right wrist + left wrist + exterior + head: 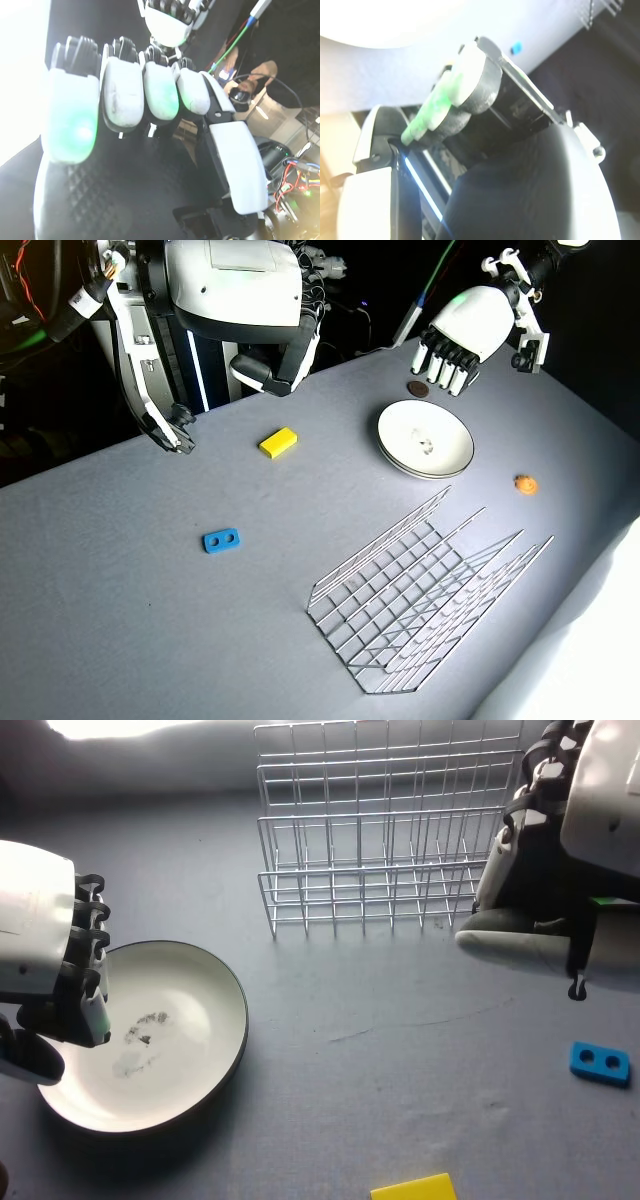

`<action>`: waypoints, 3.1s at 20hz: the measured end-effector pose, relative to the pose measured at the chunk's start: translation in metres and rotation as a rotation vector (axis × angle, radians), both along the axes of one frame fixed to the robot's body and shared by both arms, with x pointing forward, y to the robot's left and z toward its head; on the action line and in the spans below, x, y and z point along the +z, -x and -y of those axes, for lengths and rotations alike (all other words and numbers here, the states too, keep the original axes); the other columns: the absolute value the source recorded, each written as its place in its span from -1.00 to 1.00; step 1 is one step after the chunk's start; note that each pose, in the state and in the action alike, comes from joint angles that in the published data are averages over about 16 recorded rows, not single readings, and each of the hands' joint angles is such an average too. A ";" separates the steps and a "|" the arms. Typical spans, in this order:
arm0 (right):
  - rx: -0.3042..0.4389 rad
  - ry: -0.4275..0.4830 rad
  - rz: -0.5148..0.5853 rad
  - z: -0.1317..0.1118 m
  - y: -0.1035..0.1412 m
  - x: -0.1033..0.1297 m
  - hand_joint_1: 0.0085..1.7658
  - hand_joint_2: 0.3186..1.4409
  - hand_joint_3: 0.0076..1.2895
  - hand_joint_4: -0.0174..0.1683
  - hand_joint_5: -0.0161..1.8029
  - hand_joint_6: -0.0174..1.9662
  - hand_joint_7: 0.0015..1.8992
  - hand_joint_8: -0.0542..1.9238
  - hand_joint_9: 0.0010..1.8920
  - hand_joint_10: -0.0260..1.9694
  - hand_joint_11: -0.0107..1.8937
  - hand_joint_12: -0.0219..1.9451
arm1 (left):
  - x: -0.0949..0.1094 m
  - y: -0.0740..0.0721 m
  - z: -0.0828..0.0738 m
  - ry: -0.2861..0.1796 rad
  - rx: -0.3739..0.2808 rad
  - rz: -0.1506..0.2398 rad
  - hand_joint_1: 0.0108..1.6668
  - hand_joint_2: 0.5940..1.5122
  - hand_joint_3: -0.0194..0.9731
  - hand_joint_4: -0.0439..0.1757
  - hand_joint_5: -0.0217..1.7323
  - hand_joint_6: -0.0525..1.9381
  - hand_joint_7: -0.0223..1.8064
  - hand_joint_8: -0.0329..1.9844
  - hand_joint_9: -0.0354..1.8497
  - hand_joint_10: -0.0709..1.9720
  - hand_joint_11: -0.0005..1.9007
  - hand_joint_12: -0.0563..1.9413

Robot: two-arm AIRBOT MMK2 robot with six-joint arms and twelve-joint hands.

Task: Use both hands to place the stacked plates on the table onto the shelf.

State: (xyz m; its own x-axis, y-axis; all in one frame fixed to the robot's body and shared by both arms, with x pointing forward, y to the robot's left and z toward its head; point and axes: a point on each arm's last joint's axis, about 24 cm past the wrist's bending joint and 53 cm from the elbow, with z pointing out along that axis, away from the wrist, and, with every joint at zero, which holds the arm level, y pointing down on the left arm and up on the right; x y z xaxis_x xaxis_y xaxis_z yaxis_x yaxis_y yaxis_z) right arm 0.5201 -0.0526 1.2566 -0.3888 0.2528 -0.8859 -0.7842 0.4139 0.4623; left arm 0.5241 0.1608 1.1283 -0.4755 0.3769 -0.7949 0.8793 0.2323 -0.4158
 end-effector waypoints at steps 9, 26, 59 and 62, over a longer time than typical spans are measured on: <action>0.020 0.031 0.022 -0.004 0.003 -0.005 -0.50 0.51 -0.94 -0.51 -0.46 -0.42 -0.47 -0.40 -0.43 -0.42 -0.33 -0.44 | -0.004 -0.003 -0.004 -0.025 -0.028 0.022 -0.76 0.09 -0.84 -0.35 -0.59 -0.41 -0.57 -0.44 -0.53 -0.40 -0.57 -0.40; 0.092 0.137 -0.029 -0.019 -0.005 -0.041 0.19 0.19 -1.00 -0.83 -0.96 -0.96 -0.99 -0.93 -0.98 -0.97 -0.97 -0.71 | -0.077 -0.023 -0.075 -0.250 -0.011 -0.029 -0.99 0.08 -0.90 -0.62 -0.95 -0.96 -0.95 -0.98 -0.94 -0.93 -0.99 -0.96; 0.177 0.305 0.021 -0.083 -0.022 -0.096 0.27 0.32 -1.00 -0.83 -0.96 -0.96 -0.99 -0.94 -0.99 -0.97 -0.97 -0.49 | -0.129 -0.007 -0.076 -0.286 0.005 -0.120 -0.99 0.18 -0.90 -0.65 -0.98 -0.97 -0.99 -0.99 -0.95 -0.93 -0.99 -0.96; 0.176 0.323 0.027 -0.092 -0.027 -0.105 0.27 0.32 -1.00 -0.83 -0.96 -0.96 -0.99 -0.94 -0.98 -0.97 -0.97 -0.47 | -0.130 -0.003 -0.064 -0.267 0.003 -0.133 -0.99 0.19 -0.91 -0.64 -0.98 -0.97 -0.99 -0.99 -0.95 -0.93 -0.99 -0.96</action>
